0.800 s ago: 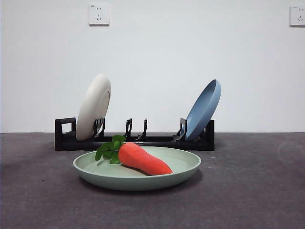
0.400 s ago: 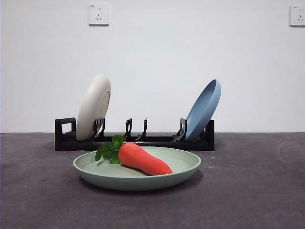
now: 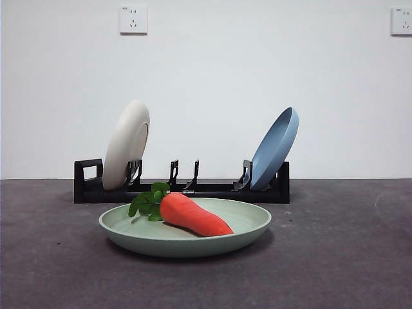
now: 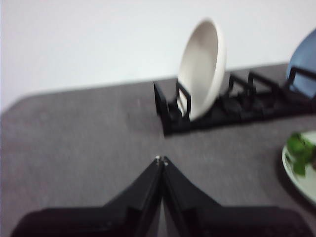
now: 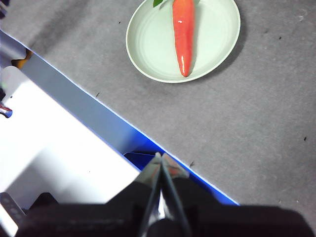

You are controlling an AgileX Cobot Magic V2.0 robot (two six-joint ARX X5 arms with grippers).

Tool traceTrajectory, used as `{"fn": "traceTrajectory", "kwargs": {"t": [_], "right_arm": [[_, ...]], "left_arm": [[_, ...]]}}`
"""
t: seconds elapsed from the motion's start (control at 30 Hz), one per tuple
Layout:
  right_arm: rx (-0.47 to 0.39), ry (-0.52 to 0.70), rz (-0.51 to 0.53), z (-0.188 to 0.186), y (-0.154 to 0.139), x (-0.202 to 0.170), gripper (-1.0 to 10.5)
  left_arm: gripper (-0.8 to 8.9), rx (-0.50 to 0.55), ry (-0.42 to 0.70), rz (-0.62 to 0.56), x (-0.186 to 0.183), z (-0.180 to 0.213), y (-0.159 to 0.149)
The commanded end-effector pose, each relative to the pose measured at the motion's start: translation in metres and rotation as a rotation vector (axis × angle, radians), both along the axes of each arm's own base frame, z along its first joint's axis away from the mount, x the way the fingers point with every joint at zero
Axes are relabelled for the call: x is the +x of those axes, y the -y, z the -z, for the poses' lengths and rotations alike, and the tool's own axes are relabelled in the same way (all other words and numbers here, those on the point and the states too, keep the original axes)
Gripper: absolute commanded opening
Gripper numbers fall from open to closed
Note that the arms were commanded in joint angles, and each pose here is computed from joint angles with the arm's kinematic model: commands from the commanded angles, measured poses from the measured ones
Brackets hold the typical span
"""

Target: Take the green plate from the plate rack,put the plate on the table,take the carrot from the table,put the carrot in the plate

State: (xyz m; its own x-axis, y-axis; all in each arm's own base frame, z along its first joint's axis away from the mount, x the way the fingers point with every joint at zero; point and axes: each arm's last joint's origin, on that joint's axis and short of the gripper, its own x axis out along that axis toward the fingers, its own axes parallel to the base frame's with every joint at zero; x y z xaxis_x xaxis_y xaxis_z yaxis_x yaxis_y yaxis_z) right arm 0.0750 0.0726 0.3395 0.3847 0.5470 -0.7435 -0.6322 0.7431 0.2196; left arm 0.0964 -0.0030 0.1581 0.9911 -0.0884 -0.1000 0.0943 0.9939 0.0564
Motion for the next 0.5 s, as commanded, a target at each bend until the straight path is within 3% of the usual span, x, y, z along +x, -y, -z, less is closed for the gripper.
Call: {"fn": "traceTrajectory", "kwargs": {"t": [0.03, 0.5], "right_arm": [[0.002, 0.0, 0.005, 0.0008, -0.0004, 0.0002, 0.0], [0.002, 0.0, 0.005, 0.0008, -0.0004, 0.0002, 0.0]], "left_arm": [[-0.03, -0.035, -0.065, -0.006, -0.0002, 0.0092, -0.0003], [-0.03, -0.045, -0.078, -0.01, -0.0004, 0.0103, -0.0003]]}}
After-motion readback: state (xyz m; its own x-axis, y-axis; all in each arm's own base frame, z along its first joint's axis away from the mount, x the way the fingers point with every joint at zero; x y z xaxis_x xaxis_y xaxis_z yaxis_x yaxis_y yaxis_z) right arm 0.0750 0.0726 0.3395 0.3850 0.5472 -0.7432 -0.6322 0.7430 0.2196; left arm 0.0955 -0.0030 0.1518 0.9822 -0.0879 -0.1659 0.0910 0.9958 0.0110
